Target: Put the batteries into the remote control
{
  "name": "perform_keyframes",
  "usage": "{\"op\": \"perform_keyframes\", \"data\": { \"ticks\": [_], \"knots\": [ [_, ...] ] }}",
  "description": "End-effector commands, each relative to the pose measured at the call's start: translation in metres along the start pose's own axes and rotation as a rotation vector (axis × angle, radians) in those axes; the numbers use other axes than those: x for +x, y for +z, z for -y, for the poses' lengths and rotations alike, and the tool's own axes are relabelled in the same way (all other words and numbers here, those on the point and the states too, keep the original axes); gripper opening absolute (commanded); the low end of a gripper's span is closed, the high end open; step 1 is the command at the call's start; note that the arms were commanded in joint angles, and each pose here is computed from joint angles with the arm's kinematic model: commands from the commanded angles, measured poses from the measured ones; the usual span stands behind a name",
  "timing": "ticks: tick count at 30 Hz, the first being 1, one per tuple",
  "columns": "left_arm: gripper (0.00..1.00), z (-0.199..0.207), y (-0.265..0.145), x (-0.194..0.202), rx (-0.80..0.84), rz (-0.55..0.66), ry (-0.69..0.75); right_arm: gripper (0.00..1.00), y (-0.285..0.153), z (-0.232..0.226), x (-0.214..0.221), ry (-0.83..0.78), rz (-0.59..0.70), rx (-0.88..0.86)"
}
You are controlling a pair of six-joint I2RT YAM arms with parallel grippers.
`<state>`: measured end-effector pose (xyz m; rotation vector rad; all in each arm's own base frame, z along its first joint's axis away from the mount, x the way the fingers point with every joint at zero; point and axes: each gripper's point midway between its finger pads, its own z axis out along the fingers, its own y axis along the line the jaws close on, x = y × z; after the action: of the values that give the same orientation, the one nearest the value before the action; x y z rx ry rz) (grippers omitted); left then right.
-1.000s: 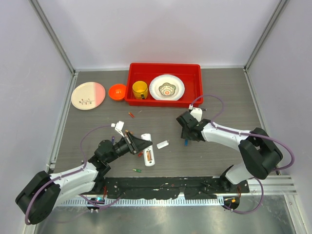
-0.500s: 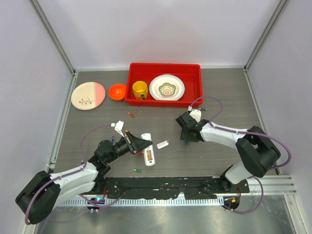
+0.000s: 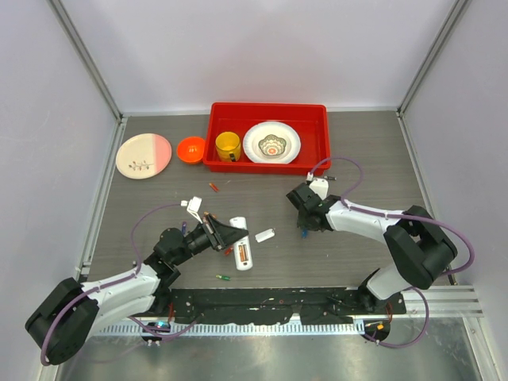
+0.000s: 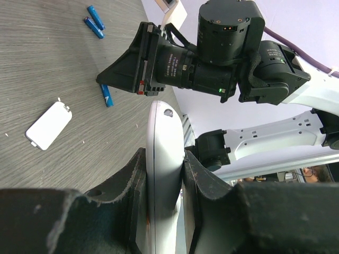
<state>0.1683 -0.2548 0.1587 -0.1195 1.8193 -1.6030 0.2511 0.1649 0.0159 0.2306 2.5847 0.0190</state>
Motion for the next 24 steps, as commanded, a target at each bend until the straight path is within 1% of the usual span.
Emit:
{"op": "perform_keyframes", "data": {
  "ticks": [1, 4, 5, 6, 7, 8, 9, 11, 16, 22, 24],
  "knots": [
    [0.00, 0.017, 0.001, -0.005, 0.070, 0.018, 0.024, 0.18, 0.004, 0.003, 0.019, 0.003, -0.051, -0.004],
    [0.00, 0.018, 0.002, -0.006, 0.071, 0.017, 0.020, 0.13, 0.001, 0.004, 0.017, 0.001, -0.042, -0.010],
    [0.00, 0.019, 0.003, -0.006, 0.071, 0.017, 0.018, 0.16, 0.000, 0.003, 0.016, 0.002, -0.038, -0.011],
    [0.00, 0.018, 0.004, -0.006, 0.069, 0.014, 0.019, 0.20, 0.000, 0.003, 0.015, 0.000, -0.036, -0.013],
    [0.00, 0.019, 0.005, -0.006, 0.069, 0.014, 0.017, 0.27, -0.001, 0.003, 0.014, -0.004, -0.038, -0.013],
    [0.00, 0.019, 0.005, -0.005, 0.069, 0.009, 0.017, 0.36, -0.001, 0.003, 0.015, -0.007, -0.041, -0.010],
    [0.00, 0.020, 0.006, -0.005, 0.070, 0.009, 0.016, 0.40, -0.002, 0.003, 0.016, -0.008, -0.047, -0.011],
    [0.00, 0.019, 0.006, -0.005, 0.067, 0.008, 0.017, 0.44, -0.003, 0.004, 0.018, -0.011, -0.056, -0.012],
    [0.00, 0.017, 0.007, -0.003, 0.064, 0.007, 0.014, 0.43, -0.003, 0.009, 0.029, -0.009, -0.085, -0.013],
    [0.00, 0.017, 0.008, 0.000, 0.066, -0.006, 0.013, 0.34, -0.004, 0.015, 0.037, 0.005, -0.100, -0.007],
    [0.00, 0.016, 0.009, 0.000, 0.061, -0.007, 0.011, 0.33, -0.005, 0.017, 0.038, 0.003, -0.102, -0.005]
  ]
}}
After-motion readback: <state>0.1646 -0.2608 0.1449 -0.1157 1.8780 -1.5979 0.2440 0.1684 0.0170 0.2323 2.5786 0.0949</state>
